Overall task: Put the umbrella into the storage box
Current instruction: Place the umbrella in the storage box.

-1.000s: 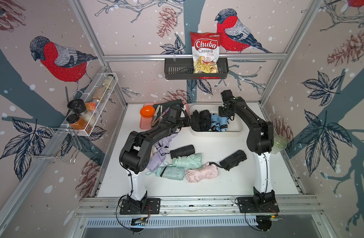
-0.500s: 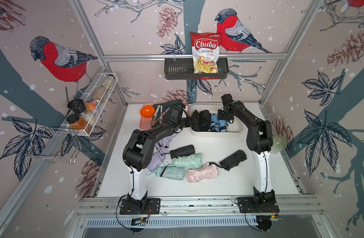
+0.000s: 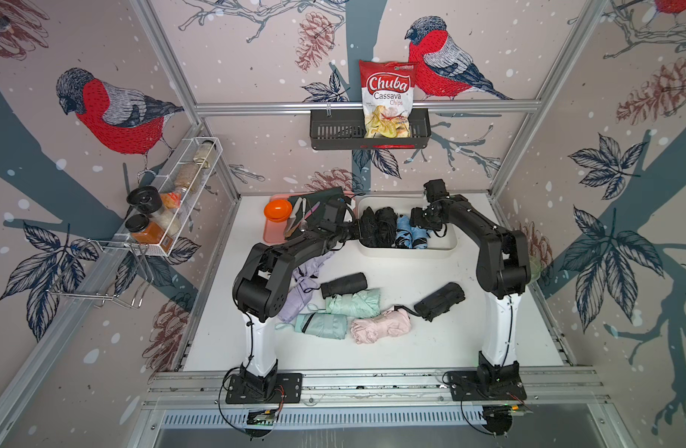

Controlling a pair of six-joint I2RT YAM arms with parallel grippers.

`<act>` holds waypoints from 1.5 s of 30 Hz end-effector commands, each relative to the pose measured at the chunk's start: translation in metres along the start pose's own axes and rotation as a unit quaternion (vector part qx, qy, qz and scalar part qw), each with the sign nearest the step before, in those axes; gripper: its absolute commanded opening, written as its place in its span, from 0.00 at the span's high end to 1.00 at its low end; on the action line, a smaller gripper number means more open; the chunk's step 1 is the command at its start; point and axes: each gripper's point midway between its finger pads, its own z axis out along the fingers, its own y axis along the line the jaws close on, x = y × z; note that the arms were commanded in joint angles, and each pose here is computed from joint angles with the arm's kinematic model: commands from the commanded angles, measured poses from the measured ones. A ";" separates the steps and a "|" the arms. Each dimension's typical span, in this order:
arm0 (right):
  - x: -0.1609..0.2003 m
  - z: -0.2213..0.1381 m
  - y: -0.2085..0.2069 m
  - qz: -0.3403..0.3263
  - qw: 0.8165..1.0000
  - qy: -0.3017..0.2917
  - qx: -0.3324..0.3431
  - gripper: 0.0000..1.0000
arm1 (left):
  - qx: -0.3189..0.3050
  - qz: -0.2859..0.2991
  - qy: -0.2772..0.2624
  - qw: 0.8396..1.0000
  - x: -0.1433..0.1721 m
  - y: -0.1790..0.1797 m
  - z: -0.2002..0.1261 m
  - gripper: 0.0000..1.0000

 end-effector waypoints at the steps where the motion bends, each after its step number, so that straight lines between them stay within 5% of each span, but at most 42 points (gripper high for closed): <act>1: -0.005 -0.006 0.006 0.014 0.999 -0.020 -0.022 0.33 | 0.007 0.000 -0.003 1.000 -0.002 -0.004 0.001 0.01; 17: 0.009 0.002 0.011 0.024 0.998 -0.011 -0.059 0.40 | 0.006 0.002 -0.005 1.000 -0.004 -0.006 -0.002 0.01; 37: 0.009 -0.034 0.007 -0.003 0.999 -0.044 -0.022 0.15 | -0.011 0.002 -0.039 0.999 -0.014 -0.003 -0.035 0.01; 45: 0.026 -0.076 0.059 -0.113 0.989 -0.077 -0.053 0.08 | -0.026 -0.021 -0.074 0.997 -0.020 0.011 -0.059 0.01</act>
